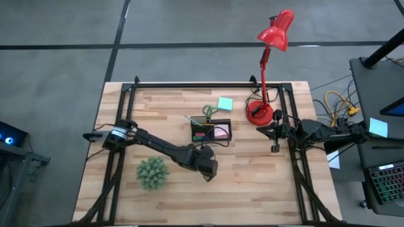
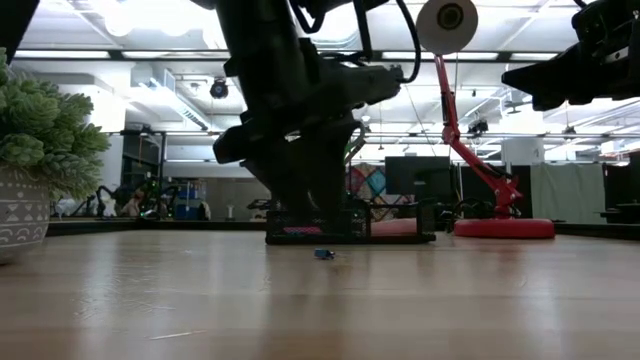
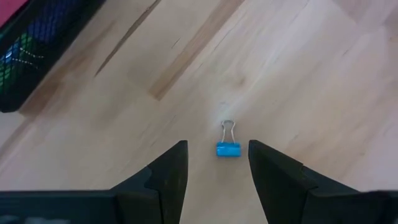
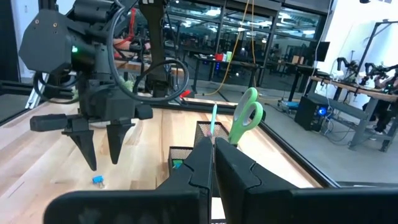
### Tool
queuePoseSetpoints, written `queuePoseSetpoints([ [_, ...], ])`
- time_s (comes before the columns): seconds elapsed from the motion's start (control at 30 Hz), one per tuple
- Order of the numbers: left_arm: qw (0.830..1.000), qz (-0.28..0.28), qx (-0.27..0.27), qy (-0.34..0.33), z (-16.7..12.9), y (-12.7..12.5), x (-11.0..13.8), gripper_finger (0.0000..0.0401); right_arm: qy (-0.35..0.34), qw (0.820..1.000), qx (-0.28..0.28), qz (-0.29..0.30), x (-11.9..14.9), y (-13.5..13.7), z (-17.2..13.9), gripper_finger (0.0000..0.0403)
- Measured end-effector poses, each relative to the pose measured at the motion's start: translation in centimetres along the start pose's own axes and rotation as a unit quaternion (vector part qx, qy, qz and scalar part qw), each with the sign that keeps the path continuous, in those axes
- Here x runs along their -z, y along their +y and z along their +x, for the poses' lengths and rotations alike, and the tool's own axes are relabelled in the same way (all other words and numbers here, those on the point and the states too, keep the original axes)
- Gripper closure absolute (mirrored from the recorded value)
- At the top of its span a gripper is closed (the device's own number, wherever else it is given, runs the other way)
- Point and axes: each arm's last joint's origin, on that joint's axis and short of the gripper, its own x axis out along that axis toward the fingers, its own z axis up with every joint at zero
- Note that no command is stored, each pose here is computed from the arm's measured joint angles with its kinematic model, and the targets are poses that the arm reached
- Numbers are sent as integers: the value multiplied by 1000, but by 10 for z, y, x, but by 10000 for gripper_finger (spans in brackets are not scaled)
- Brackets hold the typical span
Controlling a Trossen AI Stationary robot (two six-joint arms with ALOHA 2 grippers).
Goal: Pick and place office supplies into organizer
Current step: Put the blue binder clip into the black desk organizer
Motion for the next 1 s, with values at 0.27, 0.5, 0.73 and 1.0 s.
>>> queuePoseSetpoints([
  [0.27, 1000, -12, 0, -7, 0, 0, -1, 246, 0, 1000, 0, 0, 0, 0, 0, 394],
  [0.5, 1000, -13, 0, -7, 1, 0, 0, 246, 1, 1000, 0, 0, 0, 0, 0, 394],
  [0.73, 1000, -11, 24, -1, 18, -8, 4, 246, 3, 1000, 0, -1, 1, 0, 0, 394],
  [1.0, 1000, 1, 17, 6, 23, -8, 6, 246, 5, 1000, -1, -2, 1, 0, 0, 394],
])
